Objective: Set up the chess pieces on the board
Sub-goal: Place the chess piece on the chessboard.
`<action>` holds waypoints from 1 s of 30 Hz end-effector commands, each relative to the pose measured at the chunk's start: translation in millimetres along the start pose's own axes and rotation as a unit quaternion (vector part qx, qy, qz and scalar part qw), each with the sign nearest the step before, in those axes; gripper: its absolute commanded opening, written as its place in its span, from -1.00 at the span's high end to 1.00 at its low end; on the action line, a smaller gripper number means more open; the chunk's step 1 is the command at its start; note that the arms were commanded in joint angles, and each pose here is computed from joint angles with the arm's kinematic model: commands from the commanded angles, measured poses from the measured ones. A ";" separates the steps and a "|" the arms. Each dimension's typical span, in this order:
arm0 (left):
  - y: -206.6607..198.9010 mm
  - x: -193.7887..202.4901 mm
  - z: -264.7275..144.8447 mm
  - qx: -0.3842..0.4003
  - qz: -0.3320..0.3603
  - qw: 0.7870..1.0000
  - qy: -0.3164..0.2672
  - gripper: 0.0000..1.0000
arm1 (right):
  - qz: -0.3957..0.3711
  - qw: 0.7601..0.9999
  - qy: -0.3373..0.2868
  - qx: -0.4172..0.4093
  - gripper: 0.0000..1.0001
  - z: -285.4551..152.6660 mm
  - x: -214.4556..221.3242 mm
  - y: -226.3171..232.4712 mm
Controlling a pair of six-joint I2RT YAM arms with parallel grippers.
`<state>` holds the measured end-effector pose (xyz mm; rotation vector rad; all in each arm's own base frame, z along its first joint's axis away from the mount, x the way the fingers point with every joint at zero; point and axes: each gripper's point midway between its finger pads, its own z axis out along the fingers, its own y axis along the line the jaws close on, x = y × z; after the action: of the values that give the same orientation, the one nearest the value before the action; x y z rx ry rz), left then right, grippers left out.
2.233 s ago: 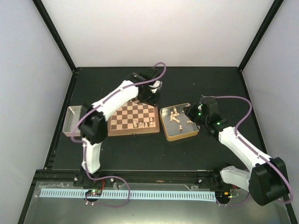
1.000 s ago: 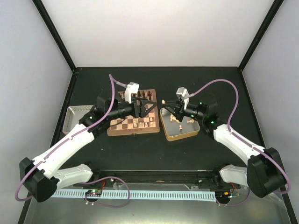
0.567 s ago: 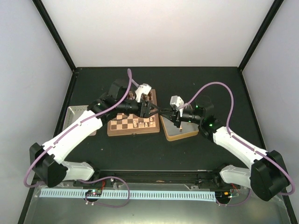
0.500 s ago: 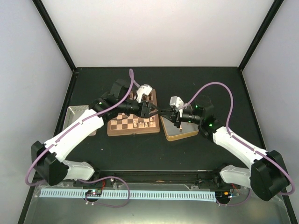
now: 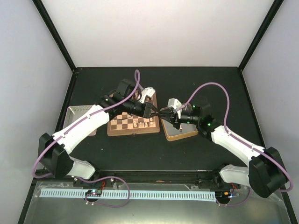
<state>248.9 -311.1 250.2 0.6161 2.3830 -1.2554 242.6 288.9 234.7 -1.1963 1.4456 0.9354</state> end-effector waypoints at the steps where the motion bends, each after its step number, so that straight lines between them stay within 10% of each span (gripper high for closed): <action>1: -8.8 -8.2 0.4 0.017 -0.001 1.000 0.001 0.69 | -0.028 0.999 -0.011 -0.011 0.97 2.4 -8.7 4.6; 7: -10.5 -10.5 0.4 0.022 0.006 1.000 -0.003 0.97 | -0.026 1.000 -0.012 -0.007 0.95 1.6 -10.0 4.4; 16: 21.3 -15.7 -22.0 -0.102 0.024 0.993 -0.046 0.97 | 0.022 0.999 -0.024 0.033 0.17 -8.0 -22.4 3.2; 30: 115.7 28.0 -104.0 -0.406 -0.017 0.910 -0.083 0.97 | 0.130 0.970 -0.090 0.184 0.11 -47.4 -59.1 -31.5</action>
<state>283.5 -205.8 229.9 0.3013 2.4286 -0.4612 248.7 264.6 277.4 -0.8775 1.5276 0.8771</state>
